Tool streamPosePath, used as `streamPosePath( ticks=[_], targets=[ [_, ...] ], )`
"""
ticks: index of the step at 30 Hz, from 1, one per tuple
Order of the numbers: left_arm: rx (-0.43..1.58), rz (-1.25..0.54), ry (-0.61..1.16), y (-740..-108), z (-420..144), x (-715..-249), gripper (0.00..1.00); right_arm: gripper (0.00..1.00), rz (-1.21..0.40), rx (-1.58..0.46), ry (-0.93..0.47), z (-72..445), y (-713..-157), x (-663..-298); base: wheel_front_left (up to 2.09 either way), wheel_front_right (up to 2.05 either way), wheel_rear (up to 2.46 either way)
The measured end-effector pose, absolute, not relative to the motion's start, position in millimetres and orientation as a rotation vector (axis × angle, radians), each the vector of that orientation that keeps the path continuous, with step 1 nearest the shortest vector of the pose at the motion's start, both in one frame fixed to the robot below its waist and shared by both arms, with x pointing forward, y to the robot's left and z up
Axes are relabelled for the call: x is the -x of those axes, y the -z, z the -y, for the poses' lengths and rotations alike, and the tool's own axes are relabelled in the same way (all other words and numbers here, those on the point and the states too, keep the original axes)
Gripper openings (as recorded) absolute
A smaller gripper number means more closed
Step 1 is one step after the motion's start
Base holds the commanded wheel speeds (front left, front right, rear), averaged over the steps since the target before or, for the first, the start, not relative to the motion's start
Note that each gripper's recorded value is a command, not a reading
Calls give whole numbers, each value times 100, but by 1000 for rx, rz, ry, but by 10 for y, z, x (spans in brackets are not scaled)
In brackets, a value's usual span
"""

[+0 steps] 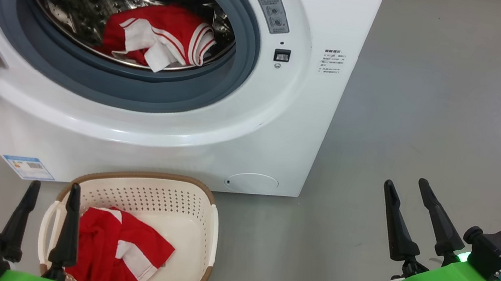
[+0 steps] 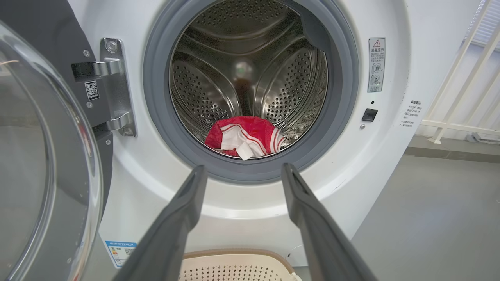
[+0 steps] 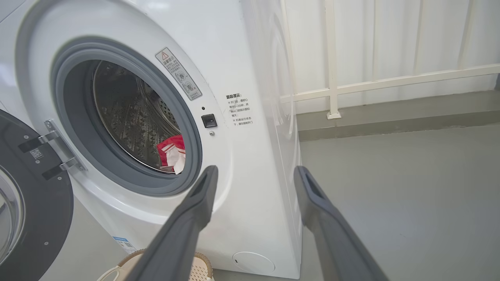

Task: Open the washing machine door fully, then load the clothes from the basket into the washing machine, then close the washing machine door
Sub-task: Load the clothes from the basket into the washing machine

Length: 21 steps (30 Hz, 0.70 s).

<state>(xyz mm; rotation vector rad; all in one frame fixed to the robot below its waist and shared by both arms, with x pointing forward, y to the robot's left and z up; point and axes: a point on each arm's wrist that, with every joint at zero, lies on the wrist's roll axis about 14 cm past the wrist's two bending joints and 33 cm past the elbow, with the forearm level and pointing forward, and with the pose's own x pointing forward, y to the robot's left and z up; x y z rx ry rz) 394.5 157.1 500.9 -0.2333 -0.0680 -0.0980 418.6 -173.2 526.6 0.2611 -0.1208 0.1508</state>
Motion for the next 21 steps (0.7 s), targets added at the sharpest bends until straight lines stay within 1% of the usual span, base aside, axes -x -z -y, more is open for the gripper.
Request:
streamPosePath(
  ticks=[21],
  targets=[
    [246,53,110,-4953,-1532,-3963,100,100,103,-261,-151,1725,-5202,-4193,0,0,0]
  ],
)
